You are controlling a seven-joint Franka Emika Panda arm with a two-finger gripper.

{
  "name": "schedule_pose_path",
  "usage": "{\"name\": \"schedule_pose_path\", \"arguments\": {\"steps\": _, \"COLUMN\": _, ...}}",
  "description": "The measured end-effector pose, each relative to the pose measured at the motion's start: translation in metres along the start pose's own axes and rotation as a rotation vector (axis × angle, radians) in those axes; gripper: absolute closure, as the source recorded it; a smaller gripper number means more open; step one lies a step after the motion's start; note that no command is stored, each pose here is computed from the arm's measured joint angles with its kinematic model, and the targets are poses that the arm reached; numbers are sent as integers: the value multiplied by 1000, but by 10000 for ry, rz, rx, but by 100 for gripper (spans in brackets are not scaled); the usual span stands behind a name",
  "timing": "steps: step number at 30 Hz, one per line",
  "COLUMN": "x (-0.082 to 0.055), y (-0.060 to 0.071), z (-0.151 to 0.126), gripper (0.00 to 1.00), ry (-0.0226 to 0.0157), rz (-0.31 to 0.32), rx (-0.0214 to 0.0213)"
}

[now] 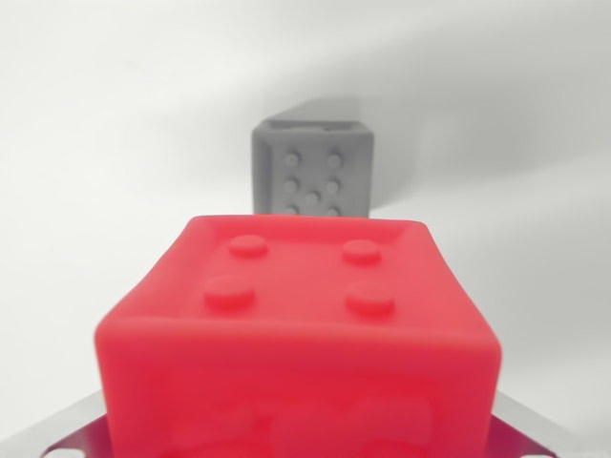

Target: Destack cube

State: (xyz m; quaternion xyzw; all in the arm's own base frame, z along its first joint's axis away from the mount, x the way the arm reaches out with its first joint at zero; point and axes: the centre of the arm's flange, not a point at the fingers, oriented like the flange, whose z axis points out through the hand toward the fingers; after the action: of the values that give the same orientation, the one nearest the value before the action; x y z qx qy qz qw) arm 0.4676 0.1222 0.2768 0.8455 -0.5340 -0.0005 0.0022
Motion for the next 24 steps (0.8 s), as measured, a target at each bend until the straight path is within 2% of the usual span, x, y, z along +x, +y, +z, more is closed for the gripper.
{"name": "schedule_pose_path", "arguments": {"steps": 14, "x": -12, "y": 15, "z": 18, "gripper": 100, "ry": -10, "rz": -269, "rx": 17}}
{"name": "schedule_pose_path", "arguments": {"steps": 24, "x": -21, "y": 27, "z": 33, "gripper": 100, "ry": -26, "rz": -481, "rx": 8}}
